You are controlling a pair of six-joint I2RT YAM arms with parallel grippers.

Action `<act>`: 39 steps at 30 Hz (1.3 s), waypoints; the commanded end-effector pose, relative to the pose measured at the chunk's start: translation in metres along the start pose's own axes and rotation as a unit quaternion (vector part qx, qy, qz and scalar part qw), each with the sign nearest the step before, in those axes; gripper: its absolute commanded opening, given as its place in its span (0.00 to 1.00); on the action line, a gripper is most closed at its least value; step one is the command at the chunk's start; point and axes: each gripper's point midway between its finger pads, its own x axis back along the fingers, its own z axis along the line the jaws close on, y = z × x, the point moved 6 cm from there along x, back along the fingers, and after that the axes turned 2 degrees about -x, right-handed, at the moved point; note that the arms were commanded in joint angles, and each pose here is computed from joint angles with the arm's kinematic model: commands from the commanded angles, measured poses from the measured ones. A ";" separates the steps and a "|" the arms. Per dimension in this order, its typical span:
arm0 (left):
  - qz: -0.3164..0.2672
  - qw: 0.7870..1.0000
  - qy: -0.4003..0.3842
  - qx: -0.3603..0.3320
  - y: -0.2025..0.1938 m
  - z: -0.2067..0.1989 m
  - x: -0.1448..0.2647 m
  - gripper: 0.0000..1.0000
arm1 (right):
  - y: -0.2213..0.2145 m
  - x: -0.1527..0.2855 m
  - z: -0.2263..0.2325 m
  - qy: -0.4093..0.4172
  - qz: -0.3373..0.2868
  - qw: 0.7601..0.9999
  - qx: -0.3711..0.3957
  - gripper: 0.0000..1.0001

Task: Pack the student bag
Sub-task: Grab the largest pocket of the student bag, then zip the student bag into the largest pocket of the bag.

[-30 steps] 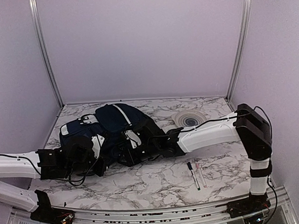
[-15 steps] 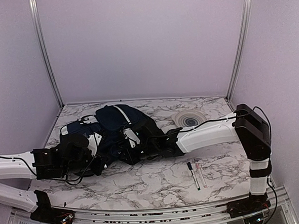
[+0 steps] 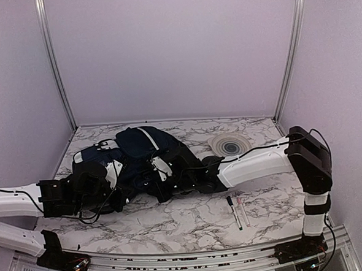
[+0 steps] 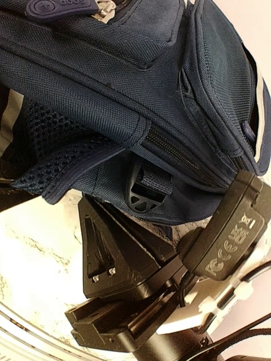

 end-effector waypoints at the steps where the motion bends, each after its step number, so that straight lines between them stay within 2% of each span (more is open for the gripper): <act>1: -0.080 0.996 -0.023 0.006 0.040 -0.010 0.016 0.00 | 0.016 0.021 0.010 0.014 -0.050 0.999 0.009 0.00; 5: -0.078 0.996 -0.033 0.009 0.042 -0.013 0.015 0.00 | 0.025 0.019 0.011 0.011 -0.075 0.997 0.001 0.15; 15: -0.082 0.996 -0.039 0.011 0.043 -0.014 0.017 0.00 | 0.021 0.000 0.014 0.032 -0.080 0.996 -0.012 0.26; 21: -0.088 0.995 -0.042 0.001 0.046 -0.015 0.018 0.00 | 0.011 -0.001 0.021 0.005 -0.089 0.996 -0.007 0.34; 26: -0.097 0.994 -0.050 -0.004 0.052 -0.017 0.022 0.00 | 0.017 -0.016 0.021 -0.039 -0.094 0.995 -0.010 0.31; 31: -0.103 0.994 -0.049 -0.006 0.051 -0.016 0.026 0.00 | 0.020 -0.007 0.017 -0.059 -0.113 0.992 -0.014 0.12; 37: -0.103 0.994 -0.040 -0.007 0.047 -0.012 0.028 0.00 | 0.017 0.007 0.014 -0.069 -0.113 0.991 -0.001 0.01; 39: -0.103 0.994 -0.037 -0.007 0.047 -0.011 0.028 0.00 | 0.015 0.009 0.012 -0.073 -0.103 0.992 0.000 0.00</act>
